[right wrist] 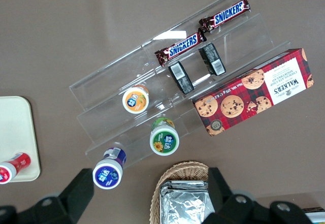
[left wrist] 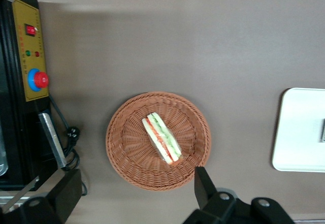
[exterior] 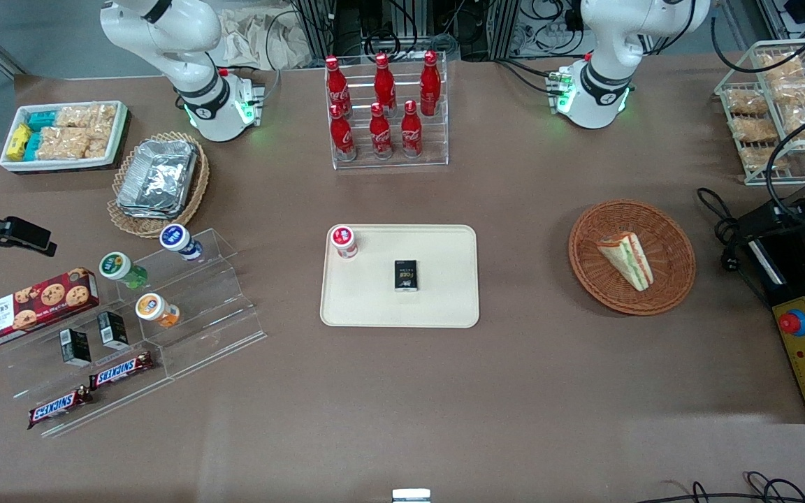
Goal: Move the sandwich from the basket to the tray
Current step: 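Move the left gripper over the wrapped sandwich in the wicker basket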
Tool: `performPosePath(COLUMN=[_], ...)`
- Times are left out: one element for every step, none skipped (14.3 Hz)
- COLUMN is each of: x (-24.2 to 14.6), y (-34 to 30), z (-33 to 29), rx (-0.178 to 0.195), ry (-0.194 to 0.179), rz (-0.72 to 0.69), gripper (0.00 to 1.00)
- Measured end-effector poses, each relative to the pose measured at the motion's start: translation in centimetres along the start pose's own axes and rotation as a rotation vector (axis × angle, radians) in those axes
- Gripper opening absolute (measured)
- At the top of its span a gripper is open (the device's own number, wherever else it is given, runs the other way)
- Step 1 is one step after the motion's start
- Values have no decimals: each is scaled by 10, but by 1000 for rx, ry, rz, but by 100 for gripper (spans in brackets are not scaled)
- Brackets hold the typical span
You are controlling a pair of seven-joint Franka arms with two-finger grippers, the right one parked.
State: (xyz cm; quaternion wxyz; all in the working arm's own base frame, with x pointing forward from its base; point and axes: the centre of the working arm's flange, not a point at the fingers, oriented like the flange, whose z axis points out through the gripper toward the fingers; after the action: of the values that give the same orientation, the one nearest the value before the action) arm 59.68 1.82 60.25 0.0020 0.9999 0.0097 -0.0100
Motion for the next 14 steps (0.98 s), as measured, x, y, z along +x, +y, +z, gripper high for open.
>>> performPosePath(x=[0, 0, 1, 1, 0, 0, -1, -2, -3, -4, -5, -5, -6, -10], y=[1, 3, 5, 8, 12, 20, 30, 43, 57, 68, 73, 71, 64, 54], z=[1, 1, 1, 2, 3, 6, 12, 19, 29, 41, 55, 72, 91, 112], rx=[3, 7, 18, 26, 28, 28, 31, 35, 40, 44, 47, 45, 36, 21], ry=[-1, -2, -4, -6, -12, -28, -52, -74, -93, -116, -138, -142, -119, -82], rz=[2, 6, 12, 17, 25, 17, -29, -110, -204, -273, -316, -351, -381, -403], gripper=[99, 98, 99, 99, 99, 99, 98, 98, 99, 100, 100, 100, 100, 100])
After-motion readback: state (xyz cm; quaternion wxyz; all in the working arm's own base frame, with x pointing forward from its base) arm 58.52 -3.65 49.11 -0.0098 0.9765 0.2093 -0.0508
